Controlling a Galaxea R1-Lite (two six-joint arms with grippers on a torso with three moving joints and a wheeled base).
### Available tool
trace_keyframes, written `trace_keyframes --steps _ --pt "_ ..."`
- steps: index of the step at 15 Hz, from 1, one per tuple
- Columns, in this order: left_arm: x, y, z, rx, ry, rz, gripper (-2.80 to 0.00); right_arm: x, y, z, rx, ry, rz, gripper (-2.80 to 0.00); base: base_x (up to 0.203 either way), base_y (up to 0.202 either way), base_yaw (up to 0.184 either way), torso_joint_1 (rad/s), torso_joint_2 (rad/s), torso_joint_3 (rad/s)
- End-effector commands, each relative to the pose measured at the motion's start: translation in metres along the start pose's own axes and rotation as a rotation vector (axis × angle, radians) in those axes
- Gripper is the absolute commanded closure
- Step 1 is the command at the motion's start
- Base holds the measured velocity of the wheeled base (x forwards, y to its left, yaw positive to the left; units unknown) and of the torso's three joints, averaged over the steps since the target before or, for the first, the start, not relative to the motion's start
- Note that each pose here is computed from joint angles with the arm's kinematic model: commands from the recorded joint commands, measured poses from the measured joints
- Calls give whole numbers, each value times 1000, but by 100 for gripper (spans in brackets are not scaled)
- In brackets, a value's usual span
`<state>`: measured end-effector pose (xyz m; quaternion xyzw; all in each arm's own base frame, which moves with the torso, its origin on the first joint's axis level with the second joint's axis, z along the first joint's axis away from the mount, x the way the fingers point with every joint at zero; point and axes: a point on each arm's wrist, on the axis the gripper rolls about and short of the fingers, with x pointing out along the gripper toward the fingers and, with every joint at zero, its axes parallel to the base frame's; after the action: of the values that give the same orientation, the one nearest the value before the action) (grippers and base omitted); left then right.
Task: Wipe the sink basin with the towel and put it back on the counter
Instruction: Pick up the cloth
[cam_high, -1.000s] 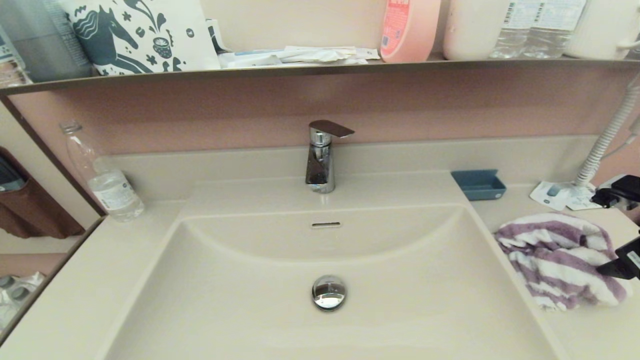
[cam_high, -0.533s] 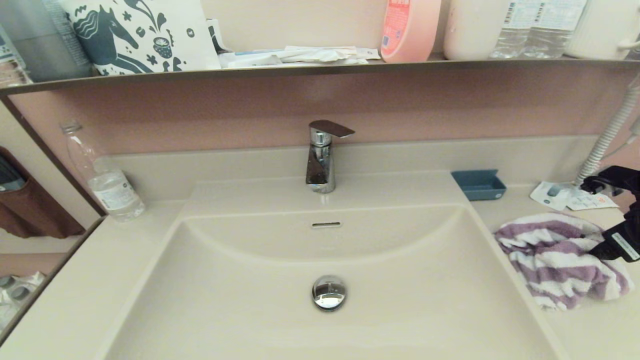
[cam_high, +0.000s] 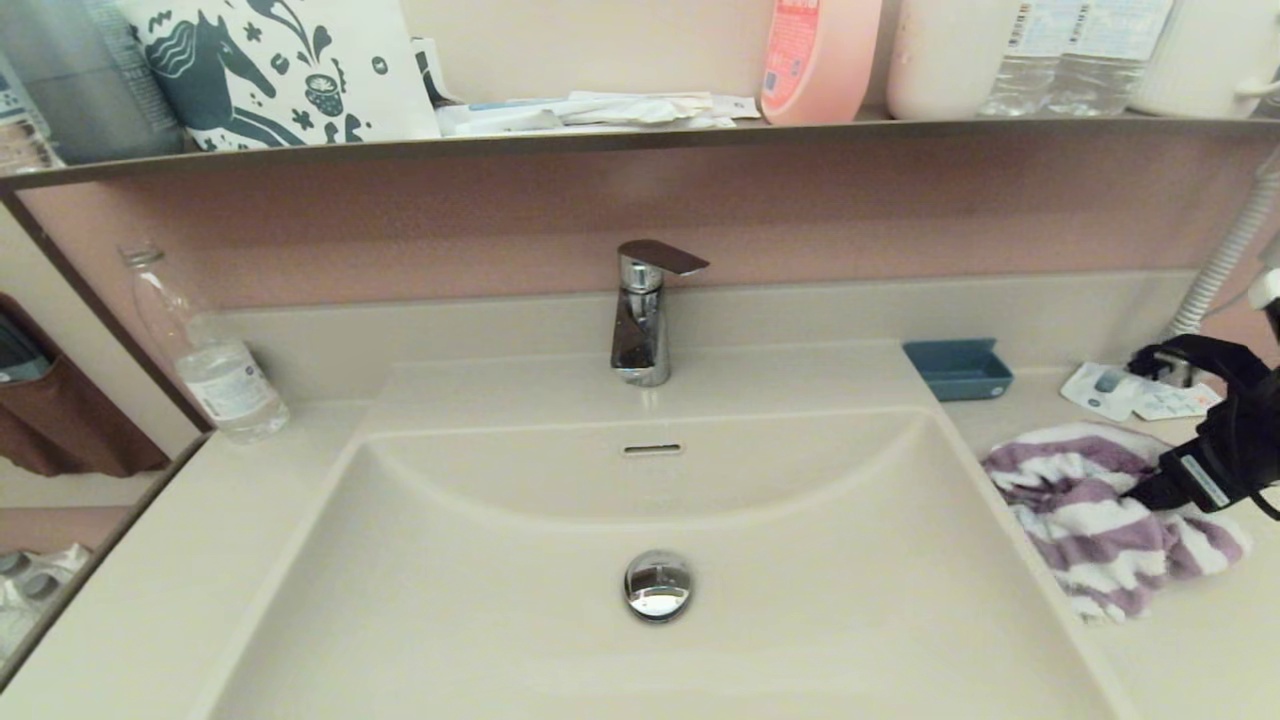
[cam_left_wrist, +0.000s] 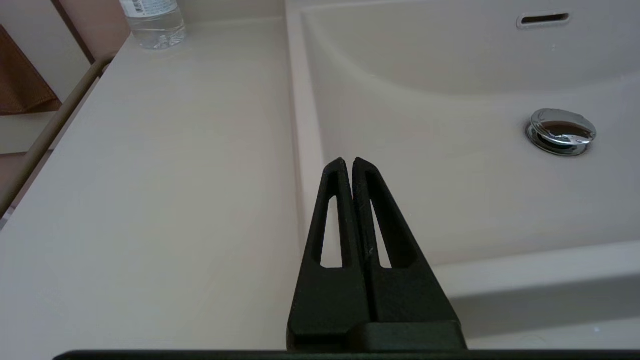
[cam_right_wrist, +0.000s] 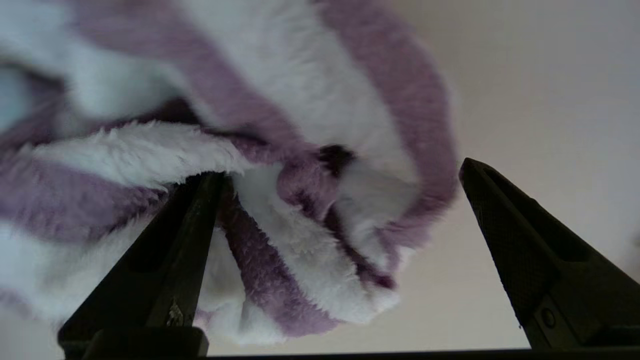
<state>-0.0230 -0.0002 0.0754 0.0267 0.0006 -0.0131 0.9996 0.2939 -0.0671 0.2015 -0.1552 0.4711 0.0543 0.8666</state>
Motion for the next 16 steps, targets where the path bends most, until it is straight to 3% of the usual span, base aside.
trace_keyframes --steps 1,6,14,15,16 --pt "0 0 0 0 1 0 0 -4 -4 2 9 -17 104 -280 0 0 0 0 0 0" --pt "0 0 0 0 1 0 0 4 -6 -5 -20 39 211 -280 0 0 0 0 0 0" --pt "0 0 0 0 1 0 0 12 -5 -5 -59 92 169 -280 0 0 0 0 0 0" --pt "0 0 0 0 1 0 0 12 -4 -5 -59 91 174 0 0 0 0 0 0 0" --pt "0 0 0 0 1 0 0 12 -4 -5 -58 90 177 0 0 0 0 0 0 0"
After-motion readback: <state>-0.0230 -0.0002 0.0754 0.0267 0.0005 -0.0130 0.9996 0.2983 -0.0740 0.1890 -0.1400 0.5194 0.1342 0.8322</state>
